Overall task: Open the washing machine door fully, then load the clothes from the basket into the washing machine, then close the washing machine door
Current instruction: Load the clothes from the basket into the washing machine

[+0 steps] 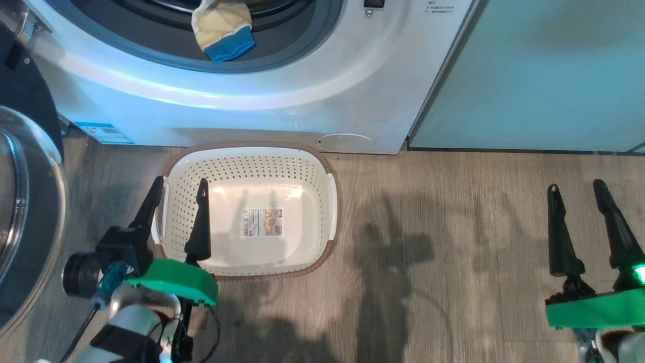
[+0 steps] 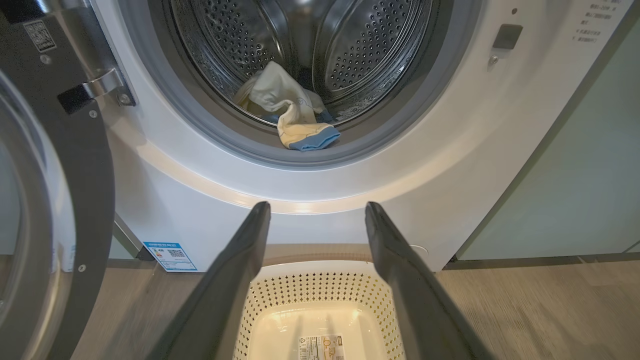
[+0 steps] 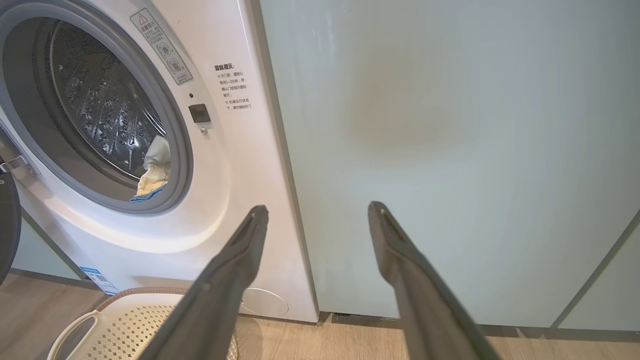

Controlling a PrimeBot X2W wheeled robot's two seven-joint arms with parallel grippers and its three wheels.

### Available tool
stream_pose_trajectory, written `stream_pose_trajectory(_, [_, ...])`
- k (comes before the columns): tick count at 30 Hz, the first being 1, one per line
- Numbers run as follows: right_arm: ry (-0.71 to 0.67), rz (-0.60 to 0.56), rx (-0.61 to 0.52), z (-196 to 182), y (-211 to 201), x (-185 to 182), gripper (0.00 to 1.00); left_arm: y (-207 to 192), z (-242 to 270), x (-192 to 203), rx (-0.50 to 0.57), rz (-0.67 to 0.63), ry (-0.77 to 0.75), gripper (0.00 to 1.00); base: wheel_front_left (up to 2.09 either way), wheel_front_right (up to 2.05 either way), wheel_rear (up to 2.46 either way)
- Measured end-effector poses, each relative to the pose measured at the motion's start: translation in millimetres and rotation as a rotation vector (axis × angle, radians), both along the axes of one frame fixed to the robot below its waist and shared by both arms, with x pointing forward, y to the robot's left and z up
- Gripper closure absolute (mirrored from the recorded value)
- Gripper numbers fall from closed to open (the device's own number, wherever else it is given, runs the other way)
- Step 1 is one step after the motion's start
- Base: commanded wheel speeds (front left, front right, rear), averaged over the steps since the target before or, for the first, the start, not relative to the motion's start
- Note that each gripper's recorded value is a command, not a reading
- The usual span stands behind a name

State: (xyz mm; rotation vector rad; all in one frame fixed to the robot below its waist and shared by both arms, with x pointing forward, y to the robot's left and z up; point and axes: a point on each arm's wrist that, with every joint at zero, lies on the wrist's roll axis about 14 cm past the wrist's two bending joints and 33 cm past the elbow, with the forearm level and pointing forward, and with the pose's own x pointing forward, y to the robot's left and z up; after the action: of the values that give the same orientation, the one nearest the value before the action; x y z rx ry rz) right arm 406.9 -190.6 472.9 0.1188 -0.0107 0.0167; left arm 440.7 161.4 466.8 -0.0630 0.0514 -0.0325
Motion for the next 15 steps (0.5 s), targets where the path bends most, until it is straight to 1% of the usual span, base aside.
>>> stream_pose_trajectory(10, [0.018,-0.003,-0.001,-6.6,-1.0,1.1,0.00,-0.8,-13.8,3.4,0.001,-0.001,0.041,0.00,0.00,0.00,0.00])
stream_pose_trajectory(13, [0.030,-0.005,-0.001,-11.5,-1.8,3.1,0.00,-2.1,-19.0,10.7,0.003,-0.006,0.052,0.00,0.00,0.00,0.00])
stream_pose_trajectory(15, [0.041,-0.007,-0.002,-15.8,-2.6,4.1,0.00,-5.4,-23.4,18.2,-0.017,-0.022,0.069,0.00,0.00,0.00,0.00])
